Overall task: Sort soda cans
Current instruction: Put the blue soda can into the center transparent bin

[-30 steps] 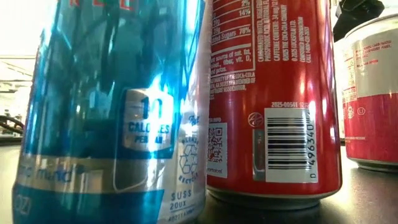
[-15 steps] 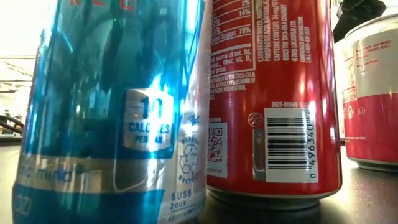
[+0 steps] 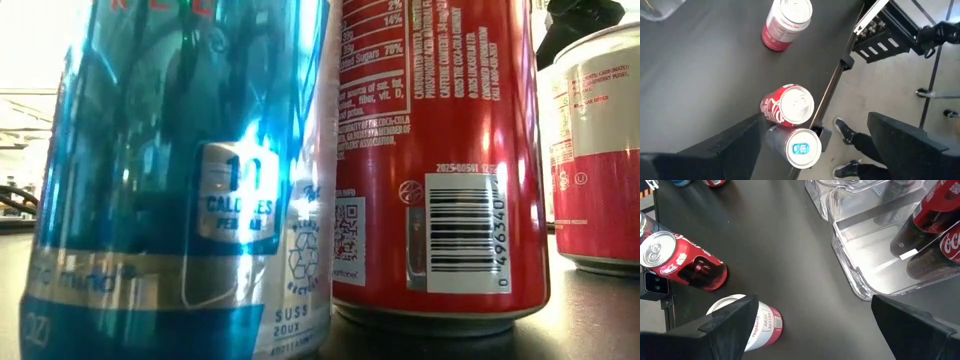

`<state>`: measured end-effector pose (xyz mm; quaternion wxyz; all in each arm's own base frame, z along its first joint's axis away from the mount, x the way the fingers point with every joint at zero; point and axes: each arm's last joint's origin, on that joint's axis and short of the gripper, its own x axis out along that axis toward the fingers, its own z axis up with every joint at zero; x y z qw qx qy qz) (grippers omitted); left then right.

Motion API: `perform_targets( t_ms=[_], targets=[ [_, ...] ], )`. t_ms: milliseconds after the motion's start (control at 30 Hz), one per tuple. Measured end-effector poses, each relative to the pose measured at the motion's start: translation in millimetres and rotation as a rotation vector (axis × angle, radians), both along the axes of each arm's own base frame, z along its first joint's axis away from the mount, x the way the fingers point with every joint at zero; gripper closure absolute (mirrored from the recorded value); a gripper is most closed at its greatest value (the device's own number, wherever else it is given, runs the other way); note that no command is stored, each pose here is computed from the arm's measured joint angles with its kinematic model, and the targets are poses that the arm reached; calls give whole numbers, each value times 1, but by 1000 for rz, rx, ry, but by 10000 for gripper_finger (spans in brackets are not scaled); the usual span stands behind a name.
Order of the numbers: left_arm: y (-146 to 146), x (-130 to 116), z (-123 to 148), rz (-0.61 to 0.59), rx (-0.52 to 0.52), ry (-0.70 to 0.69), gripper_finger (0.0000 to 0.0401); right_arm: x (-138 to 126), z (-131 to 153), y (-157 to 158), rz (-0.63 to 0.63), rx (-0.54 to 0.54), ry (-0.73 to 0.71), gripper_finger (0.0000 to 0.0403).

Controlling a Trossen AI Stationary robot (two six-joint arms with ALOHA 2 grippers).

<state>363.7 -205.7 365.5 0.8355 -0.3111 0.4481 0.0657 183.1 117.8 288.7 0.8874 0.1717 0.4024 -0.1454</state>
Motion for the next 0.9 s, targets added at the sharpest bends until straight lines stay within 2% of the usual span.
perform_targets(
  t_ms=[333,533,733,900],
  targets=[
    [2,1,0,0,5,-6,42,-1,-1,-1,-2,-18,8,21],
    [-3,2,-6,8,43,-7,42,-3,-2,-3,-2,-42,39,21],
    [-26,13,-30,-35,72,-22,42,-6,-3,-4,-4,-59,64,21],
    [-44,21,-57,-72,77,19,42,-6,-3,-4,-4,-58,63,21]
  ],
)
